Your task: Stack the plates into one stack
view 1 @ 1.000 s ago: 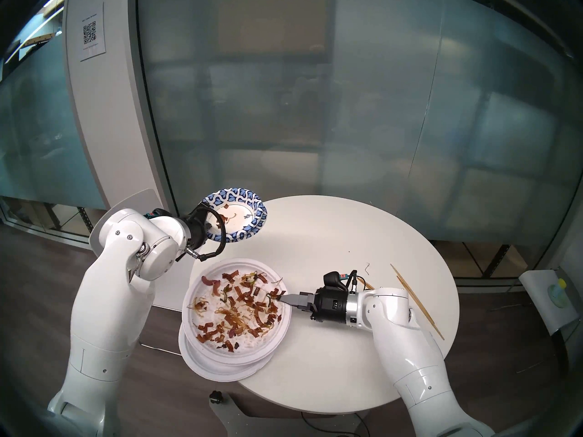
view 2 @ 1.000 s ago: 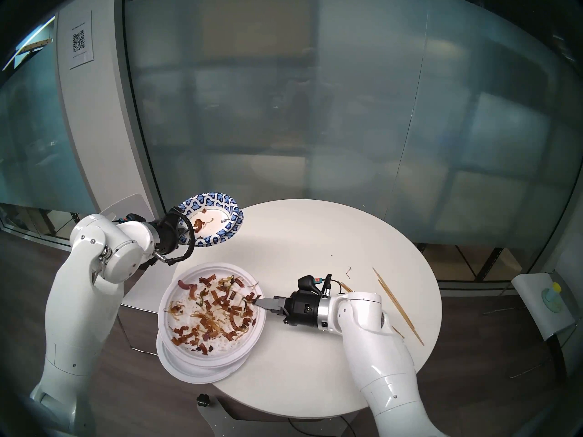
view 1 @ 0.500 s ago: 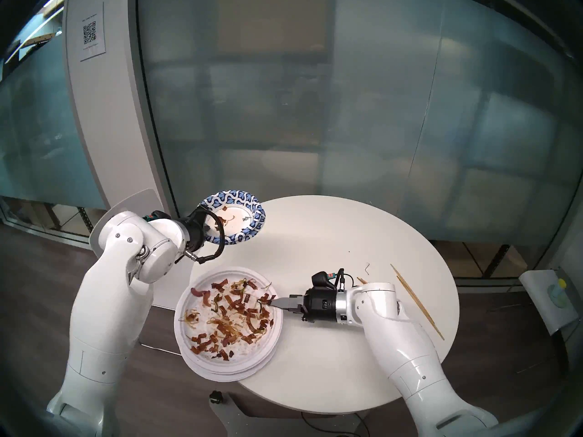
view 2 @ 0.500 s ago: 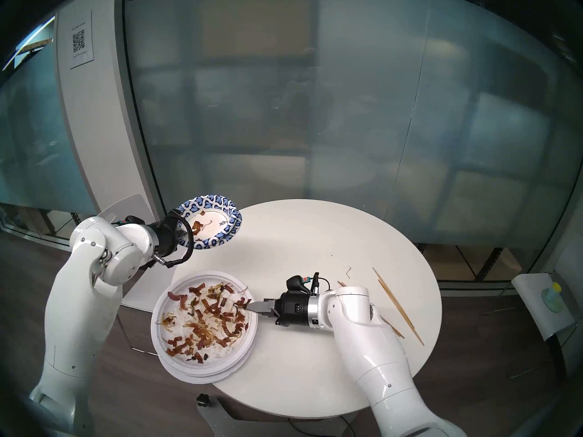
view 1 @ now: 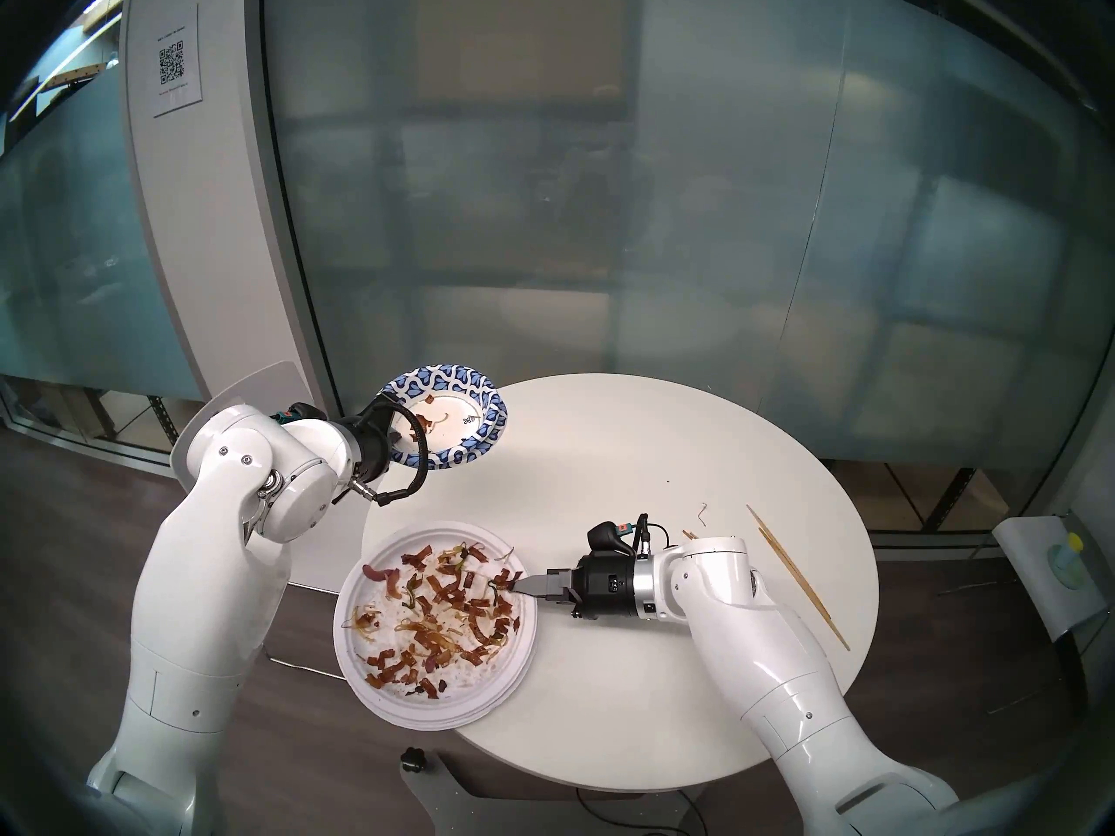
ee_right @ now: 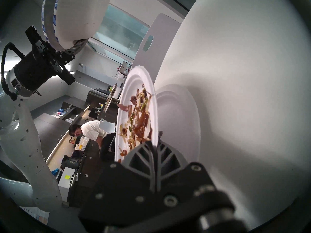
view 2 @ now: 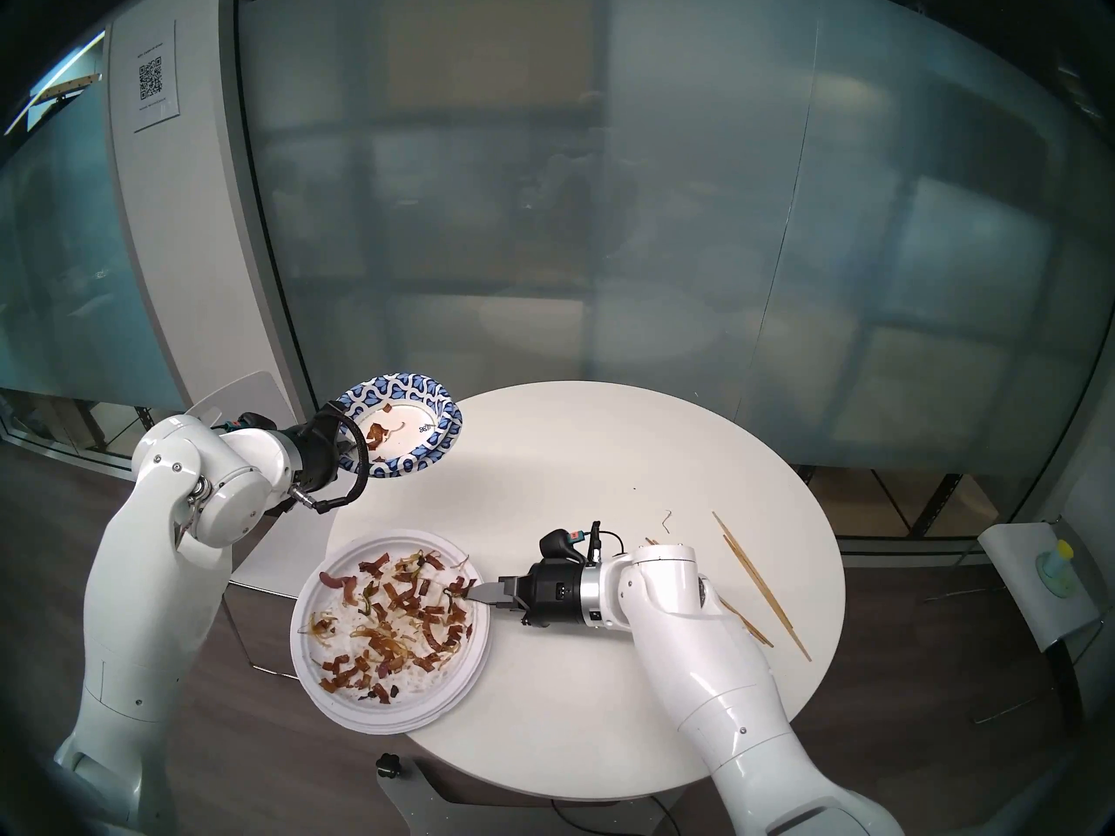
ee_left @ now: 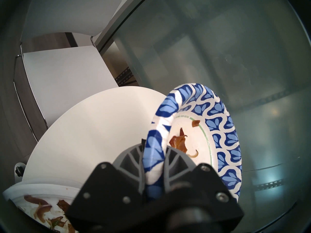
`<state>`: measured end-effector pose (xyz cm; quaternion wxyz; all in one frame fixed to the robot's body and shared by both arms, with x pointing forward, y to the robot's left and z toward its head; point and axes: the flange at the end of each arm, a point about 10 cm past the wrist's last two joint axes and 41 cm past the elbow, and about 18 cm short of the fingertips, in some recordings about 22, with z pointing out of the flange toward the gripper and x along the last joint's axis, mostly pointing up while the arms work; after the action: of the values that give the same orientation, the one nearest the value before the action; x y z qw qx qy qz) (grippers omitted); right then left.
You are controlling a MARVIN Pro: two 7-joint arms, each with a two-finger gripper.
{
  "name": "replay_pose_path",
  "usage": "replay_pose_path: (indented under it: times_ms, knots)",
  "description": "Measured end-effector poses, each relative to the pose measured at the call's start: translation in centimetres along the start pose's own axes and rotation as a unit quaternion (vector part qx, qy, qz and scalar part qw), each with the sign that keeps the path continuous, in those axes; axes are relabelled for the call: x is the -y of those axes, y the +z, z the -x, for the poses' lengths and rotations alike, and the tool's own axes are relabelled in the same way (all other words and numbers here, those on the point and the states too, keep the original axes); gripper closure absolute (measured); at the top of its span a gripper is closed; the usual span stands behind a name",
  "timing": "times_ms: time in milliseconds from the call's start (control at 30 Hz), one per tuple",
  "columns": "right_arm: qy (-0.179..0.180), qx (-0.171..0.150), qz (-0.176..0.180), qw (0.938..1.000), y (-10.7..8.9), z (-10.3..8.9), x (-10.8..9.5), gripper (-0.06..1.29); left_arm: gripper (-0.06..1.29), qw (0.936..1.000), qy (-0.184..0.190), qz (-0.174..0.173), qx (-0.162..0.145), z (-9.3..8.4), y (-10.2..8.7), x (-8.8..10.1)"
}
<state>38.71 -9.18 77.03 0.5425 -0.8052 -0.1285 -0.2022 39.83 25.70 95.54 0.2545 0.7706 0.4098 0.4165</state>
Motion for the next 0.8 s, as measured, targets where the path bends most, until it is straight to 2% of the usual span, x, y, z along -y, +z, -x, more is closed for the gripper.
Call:
replay_pose_path:
  times_ms: [500, 800]
  knots:
    - [-0.005, 0.003, 0.026, 0.9996, -2.9, 0.2, -0.9, 1.25, 1.09, 1.0, 0.004, 0.0, 0.007, 0.6, 0.6, -0.3]
    - [0.0, 0.005, 0.029, 0.9996, -3.1, 0.3, -1.1, 1.25, 1.09, 1.0, 0.004, -0.001, 0.006, 0.7, 0.9, -0.5]
